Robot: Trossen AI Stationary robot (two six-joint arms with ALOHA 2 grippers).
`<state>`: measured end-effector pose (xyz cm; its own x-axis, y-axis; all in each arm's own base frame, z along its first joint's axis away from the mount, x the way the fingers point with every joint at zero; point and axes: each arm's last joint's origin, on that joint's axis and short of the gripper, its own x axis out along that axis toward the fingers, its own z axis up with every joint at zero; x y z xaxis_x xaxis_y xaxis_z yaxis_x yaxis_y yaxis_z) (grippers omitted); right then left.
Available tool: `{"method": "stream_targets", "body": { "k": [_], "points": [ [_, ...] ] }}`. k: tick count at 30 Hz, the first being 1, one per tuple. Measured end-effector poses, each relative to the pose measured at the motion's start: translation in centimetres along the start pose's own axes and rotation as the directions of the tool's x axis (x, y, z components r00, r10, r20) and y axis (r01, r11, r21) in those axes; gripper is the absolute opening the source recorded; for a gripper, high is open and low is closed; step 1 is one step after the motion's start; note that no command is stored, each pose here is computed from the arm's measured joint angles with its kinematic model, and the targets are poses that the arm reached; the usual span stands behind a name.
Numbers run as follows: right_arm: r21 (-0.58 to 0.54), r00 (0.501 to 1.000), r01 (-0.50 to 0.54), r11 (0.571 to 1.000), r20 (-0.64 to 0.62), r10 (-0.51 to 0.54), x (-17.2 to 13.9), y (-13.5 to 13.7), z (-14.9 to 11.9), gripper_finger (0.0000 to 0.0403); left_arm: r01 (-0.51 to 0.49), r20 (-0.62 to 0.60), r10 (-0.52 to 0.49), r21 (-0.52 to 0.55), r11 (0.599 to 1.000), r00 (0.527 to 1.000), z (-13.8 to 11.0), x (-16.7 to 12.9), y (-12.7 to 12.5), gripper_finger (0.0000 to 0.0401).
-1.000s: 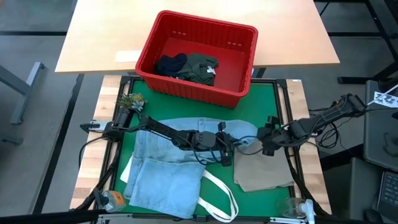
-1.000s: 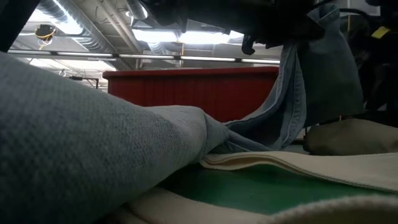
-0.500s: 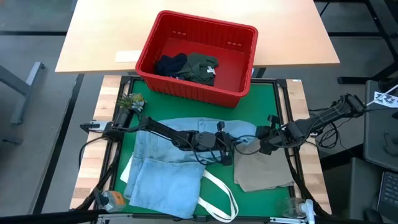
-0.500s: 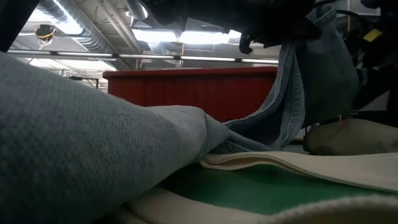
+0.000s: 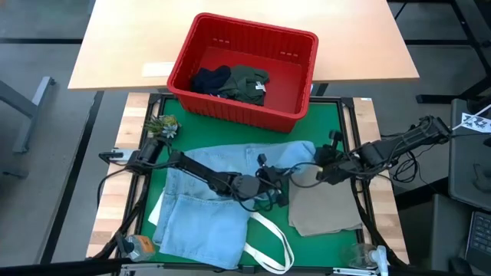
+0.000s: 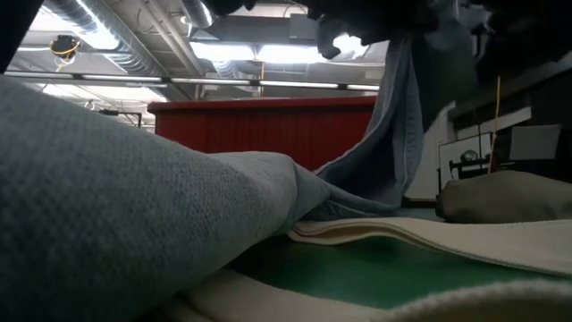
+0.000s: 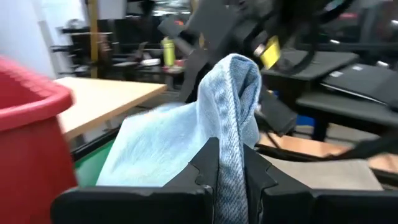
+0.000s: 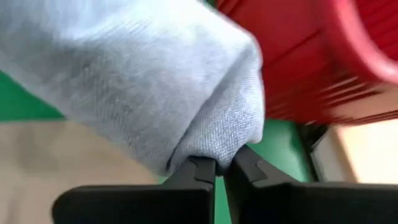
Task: Fold Laundry from Bin
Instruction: Fold the light blue pants
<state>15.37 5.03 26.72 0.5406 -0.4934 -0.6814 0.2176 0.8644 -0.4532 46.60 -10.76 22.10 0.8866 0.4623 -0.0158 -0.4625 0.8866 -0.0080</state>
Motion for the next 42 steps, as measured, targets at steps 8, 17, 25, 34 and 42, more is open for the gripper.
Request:
{"method": "stream_targets", "body": {
  "k": [8,17,25,34,42],
  "points": [
    [-0.037,0.986,0.051,0.998,0.162,-0.044,0.2,-1.1,3.0,0.0008,-0.205,0.006,0.205,-0.053,0.977,0.979,0.0,-1.6,-1.0,0.0022],
    [-0.101,0.919,-0.052,0.994,0.385,0.087,3.5,-1.9,7.9,0.0015,-0.391,0.011,0.396,-0.13,0.911,0.918,-0.1,-4.6,-3.0,0.0023],
    [-0.155,0.883,-0.1,0.983,0.442,0.16,7.9,-0.5,10.3,0.0013,-0.56,0.018,0.568,-0.148,0.815,0.823,-0.2,-8.0,-4.8,0.0021],
    [-0.14,0.834,-0.141,0.98,0.517,0.193,11.7,1.2,11.8,0.0007,-0.539,0.018,0.543,-0.101,0.836,0.839,-1.1,-9.4,-5.4,0.0021],
    [-0.142,0.82,-0.152,0.978,0.534,0.205,12.0,1.4,13.1,0.0016,-0.514,0.018,0.514,-0.018,0.858,0.858,0.3,-11.7,-4.6,0.002]
  ]
}}
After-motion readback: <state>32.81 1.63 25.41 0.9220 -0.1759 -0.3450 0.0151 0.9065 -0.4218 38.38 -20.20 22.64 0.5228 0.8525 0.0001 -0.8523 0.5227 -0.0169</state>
